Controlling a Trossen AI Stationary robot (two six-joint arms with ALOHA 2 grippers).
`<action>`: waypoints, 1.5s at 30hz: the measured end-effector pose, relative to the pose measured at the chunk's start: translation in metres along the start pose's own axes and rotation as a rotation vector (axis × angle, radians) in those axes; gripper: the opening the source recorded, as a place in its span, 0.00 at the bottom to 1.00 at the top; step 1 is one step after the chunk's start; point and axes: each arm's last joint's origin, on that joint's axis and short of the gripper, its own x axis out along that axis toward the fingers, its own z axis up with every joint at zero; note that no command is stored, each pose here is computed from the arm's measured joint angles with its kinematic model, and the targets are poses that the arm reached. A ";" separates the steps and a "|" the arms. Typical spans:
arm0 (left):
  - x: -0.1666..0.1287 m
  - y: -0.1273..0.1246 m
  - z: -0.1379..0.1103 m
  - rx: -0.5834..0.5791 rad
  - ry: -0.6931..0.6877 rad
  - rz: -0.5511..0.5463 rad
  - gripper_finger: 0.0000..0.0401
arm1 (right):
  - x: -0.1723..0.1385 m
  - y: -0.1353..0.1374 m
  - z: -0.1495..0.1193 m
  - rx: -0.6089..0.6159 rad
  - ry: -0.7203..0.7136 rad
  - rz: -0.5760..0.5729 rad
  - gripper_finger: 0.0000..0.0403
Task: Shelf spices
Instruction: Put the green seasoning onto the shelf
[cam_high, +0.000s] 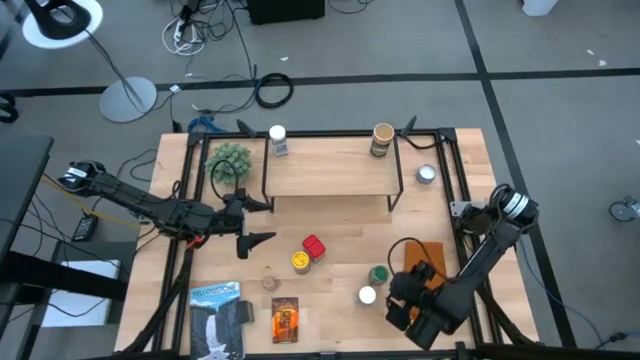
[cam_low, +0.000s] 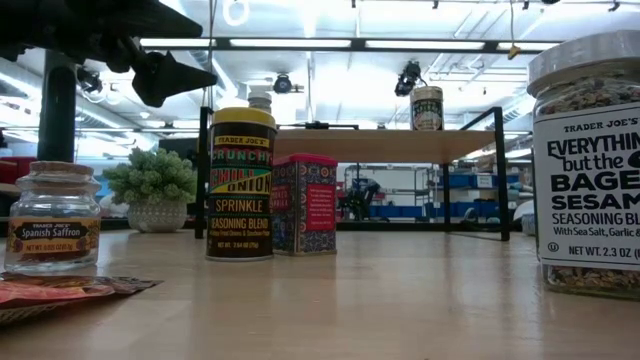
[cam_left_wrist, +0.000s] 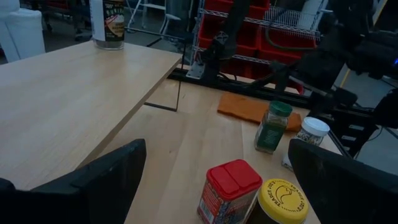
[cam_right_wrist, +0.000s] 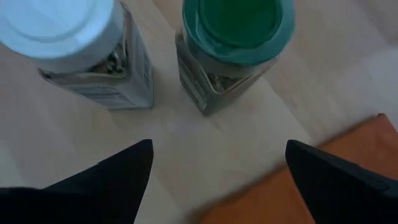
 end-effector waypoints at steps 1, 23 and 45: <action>0.000 0.000 0.000 0.000 0.000 0.000 0.99 | 0.002 0.001 -0.001 -0.003 0.002 -0.005 0.89; 0.000 0.000 0.000 0.001 0.004 0.001 0.99 | 0.017 0.023 -0.005 0.156 -0.007 0.241 0.86; 0.000 0.000 -0.001 0.002 0.004 0.009 0.99 | 0.039 -0.061 -0.047 0.095 -0.119 0.134 0.86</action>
